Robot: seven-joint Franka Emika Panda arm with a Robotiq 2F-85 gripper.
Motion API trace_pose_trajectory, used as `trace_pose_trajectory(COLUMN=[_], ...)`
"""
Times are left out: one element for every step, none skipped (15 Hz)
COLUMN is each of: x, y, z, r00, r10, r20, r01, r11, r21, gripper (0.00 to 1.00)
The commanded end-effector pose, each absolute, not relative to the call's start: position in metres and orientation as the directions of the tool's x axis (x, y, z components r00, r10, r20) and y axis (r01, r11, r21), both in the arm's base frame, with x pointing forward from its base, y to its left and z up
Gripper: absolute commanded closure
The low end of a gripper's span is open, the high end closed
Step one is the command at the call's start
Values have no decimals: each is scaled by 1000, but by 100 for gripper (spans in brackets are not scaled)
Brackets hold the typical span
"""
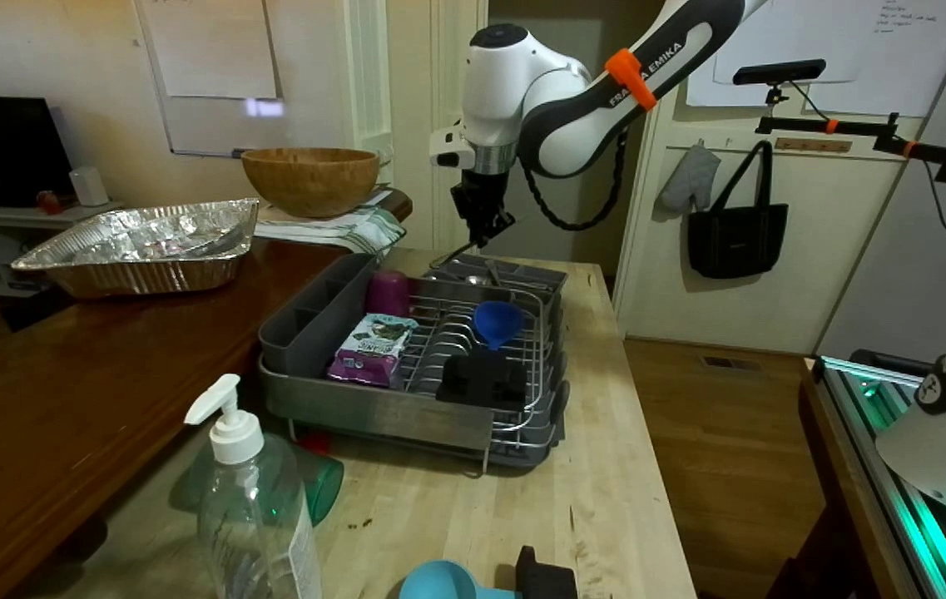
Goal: Remove the silver knife from the utensil holder and put it in the drying rack
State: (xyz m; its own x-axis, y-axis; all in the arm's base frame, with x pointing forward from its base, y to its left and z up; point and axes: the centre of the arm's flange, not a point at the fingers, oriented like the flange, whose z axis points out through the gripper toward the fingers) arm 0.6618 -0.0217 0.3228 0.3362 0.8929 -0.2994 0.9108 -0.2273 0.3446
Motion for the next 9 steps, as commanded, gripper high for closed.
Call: trace_pose_trajectory(x=[650, 645, 638, 632, 626, 620, 613, 605, 598], y=[27, 39, 51, 65, 75, 84, 92, 100, 105], z=[332, 336, 337, 337, 336, 334, 333, 331, 328], r00=[265, 237, 184, 141, 121, 100, 80, 57, 35], r10=[917, 926, 939, 949, 953, 959, 966, 972, 977], r20=[-299, -292, -290, -282, -278, -264, -246, -230, -210], r01=[903, 900, 903, 905, 903, 900, 898, 900, 900], r11=[-126, -96, -45, -7, 10, 25, 38, 50, 61], r21=[412, 425, 426, 426, 429, 434, 439, 434, 432], gripper=[96, 96, 96, 96, 96, 96, 96, 96, 96])
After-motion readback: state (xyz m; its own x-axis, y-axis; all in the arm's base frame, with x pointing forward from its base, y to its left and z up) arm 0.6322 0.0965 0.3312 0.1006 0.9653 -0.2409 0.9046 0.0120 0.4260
